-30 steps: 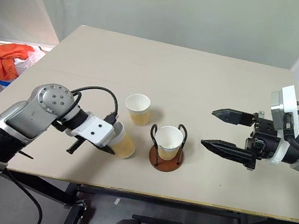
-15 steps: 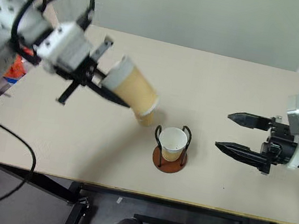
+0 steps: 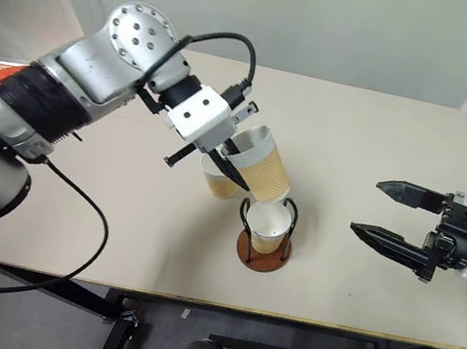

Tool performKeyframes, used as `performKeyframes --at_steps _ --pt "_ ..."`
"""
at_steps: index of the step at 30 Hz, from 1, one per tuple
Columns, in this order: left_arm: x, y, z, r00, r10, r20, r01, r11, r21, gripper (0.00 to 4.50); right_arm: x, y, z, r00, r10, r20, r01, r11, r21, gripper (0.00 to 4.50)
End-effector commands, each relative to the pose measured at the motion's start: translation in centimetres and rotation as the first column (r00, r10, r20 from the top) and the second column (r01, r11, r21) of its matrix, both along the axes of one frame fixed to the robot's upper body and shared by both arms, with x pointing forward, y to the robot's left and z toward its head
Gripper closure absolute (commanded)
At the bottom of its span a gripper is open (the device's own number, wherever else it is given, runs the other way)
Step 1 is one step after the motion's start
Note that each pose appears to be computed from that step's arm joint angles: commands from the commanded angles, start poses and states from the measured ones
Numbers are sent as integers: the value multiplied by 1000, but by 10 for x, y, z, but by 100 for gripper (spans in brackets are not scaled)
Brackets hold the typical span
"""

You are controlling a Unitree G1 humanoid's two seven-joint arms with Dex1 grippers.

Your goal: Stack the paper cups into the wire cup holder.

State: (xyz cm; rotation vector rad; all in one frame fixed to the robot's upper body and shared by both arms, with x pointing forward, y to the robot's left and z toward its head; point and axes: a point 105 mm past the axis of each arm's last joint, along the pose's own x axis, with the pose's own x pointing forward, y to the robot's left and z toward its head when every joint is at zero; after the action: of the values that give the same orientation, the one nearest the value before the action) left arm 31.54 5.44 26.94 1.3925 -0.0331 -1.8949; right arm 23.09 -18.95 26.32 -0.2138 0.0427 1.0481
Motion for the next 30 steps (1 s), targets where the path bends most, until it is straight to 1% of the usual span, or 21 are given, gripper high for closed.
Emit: performKeyframes --at_steps 1,4,9,20,23,30 --pt "0 -2 -2 994 -86 63 80 993 83 448 -9 1 13 998 -21 63 22 1000 -16 0" --pt "-5 -8 -5 989 -136 56 131 987 90 448 -12 1 10 997 -45 61 46 999 -10 0" --pt "-4 -8 -10 983 -168 69 159 980 123 448 -17 0 10 995 -76 68 76 997 -3 0" --pt "-9 -23 -9 974 -218 64 210 971 113 448 -19 -2 6 991 -117 67 117 993 -3 0" --pt "-10 -25 -8 972 -226 64 218 970 111 383 -19 -3 6 990 -122 66 123 992 0 0" --pt "-9 -27 -5 969 -231 83 221 969 107 145 -16 -5 5 989 -131 65 131 991 2 0"
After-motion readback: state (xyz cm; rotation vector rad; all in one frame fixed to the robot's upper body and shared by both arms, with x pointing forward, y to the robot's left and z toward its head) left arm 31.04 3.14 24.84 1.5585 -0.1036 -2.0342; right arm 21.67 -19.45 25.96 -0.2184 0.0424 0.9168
